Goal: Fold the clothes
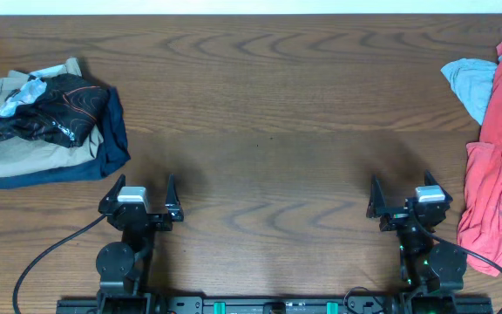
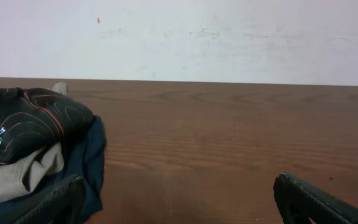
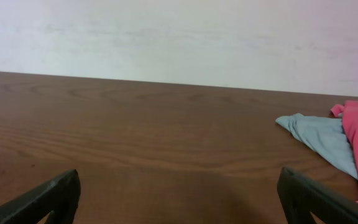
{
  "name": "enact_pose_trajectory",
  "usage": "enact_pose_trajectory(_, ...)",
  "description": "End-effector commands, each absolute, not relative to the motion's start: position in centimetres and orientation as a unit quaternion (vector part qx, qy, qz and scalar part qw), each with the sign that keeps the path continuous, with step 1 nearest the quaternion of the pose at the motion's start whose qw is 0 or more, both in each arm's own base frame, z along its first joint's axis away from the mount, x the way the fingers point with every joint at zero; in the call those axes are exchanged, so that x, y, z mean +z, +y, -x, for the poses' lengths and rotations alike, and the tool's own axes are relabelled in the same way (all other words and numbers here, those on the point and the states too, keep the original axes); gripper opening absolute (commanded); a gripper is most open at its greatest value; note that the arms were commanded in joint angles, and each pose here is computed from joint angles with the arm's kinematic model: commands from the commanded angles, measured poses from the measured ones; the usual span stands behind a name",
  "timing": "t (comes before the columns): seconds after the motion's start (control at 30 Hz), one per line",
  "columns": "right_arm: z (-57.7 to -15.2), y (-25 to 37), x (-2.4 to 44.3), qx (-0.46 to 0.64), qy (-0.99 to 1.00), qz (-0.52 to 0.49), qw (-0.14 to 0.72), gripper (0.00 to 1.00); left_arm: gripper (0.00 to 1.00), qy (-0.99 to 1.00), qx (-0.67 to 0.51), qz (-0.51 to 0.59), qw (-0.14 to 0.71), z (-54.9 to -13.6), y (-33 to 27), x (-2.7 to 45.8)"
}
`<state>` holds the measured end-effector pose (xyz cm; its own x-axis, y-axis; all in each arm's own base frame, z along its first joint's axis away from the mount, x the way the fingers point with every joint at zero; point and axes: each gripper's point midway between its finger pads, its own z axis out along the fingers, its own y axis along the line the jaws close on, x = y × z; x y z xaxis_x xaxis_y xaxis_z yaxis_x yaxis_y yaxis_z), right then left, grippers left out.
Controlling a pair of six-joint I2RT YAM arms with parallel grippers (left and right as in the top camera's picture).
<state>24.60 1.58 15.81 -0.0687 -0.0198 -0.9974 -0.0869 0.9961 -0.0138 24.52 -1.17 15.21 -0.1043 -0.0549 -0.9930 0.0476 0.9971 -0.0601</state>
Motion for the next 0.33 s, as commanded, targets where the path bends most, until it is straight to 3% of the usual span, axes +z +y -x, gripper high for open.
enact_pose_trajectory(0.0, -24.58, 1.29, 15.8, 0.021, 0.73, 0.031, 0.682, 0.99, 0.98, 0.758, -0.037, -0.007, 0.652, -24.38, -1.34, 13.82)
enact_pose_trajectory(0.3, -24.58, 1.29, 15.8, 0.021, 0.73, 0.031, 0.682, 0.99, 0.98, 0.758, -0.037, -0.007, 0.652, -24.38, -1.34, 13.82)
